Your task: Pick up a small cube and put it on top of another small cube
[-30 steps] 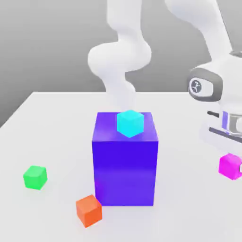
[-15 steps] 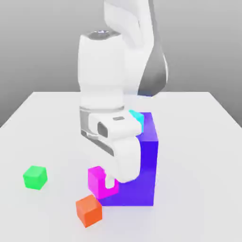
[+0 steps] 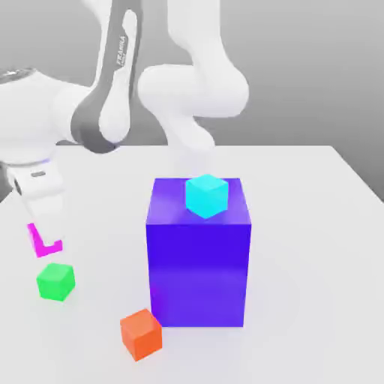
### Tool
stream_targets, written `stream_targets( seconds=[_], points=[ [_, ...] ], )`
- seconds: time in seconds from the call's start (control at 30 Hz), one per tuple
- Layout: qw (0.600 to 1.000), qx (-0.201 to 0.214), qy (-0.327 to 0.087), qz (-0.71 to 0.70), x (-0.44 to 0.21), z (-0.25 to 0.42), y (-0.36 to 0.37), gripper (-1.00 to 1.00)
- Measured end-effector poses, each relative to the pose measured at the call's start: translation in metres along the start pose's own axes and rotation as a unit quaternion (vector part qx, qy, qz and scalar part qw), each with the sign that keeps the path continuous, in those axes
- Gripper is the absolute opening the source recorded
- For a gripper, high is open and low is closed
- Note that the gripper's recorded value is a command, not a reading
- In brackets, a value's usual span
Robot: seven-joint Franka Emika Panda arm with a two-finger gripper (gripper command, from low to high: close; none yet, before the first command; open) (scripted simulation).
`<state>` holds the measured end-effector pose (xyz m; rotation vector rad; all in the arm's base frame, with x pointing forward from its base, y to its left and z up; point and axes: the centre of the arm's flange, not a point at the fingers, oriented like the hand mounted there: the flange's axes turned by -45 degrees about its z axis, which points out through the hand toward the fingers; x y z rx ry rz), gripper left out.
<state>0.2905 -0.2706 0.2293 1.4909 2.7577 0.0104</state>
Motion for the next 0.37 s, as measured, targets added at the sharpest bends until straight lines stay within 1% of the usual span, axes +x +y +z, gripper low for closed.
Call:
stream_targets(
  seconds=[0.3,0.33,0.37],
  points=[
    [1.000,0.003,0.001,0.003,0.002,0.047,-0.004,-1.00],
    [1.000,0.003,0.001,0.003,0.003,0.051,-0.005,1.00],
    [1.000,0.003,0.001,0.003,0.003,0.051,-0.005,1.00]
  ],
)
